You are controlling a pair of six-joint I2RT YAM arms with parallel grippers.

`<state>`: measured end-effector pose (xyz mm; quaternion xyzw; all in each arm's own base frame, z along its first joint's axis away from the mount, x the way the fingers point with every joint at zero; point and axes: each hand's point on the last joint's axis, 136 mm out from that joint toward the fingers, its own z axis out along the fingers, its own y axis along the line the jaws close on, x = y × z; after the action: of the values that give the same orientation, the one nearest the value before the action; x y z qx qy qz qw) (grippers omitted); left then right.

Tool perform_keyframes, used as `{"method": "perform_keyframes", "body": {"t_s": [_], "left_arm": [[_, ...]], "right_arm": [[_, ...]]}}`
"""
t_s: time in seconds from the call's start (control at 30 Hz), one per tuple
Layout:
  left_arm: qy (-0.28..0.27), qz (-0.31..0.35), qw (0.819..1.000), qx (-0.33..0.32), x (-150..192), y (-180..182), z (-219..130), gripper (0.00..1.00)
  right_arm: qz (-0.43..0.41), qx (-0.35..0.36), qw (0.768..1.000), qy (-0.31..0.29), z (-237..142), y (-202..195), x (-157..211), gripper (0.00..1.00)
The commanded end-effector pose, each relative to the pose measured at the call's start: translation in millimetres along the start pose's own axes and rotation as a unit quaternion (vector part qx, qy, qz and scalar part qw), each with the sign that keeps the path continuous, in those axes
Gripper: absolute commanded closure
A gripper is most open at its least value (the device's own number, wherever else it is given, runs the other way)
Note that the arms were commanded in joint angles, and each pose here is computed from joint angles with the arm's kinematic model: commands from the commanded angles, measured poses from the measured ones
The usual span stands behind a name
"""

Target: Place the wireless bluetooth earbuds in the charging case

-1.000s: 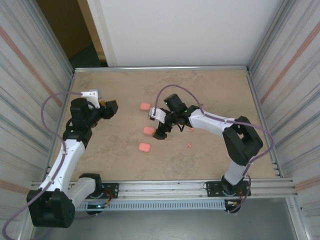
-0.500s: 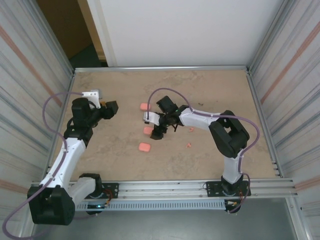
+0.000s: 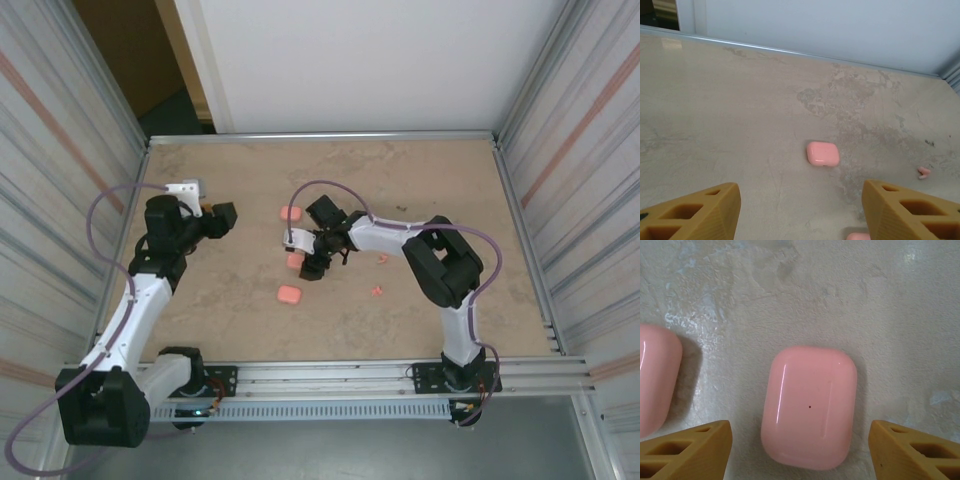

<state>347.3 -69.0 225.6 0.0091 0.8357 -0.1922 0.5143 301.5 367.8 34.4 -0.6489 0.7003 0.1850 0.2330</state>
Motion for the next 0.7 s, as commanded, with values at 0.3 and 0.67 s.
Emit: {"method": "perform_keyframes", "body": {"t_s": [0.3, 0.67], "left_arm": [[-0.021, 0.013, 1.000, 0.000, -13.8, -0.1, 0.4, 0.35], [-0.021, 0.010, 1.000, 0.014, -15.5, -5.8, -0.6, 0.35]], "right_arm": [[-0.012, -0.003, 1.000, 0.022, 13.1, 0.6, 5.6, 0.38], [-0.001, 0.017, 1.000, 0.008, 9.4, -7.4, 3.0, 0.57]]}}
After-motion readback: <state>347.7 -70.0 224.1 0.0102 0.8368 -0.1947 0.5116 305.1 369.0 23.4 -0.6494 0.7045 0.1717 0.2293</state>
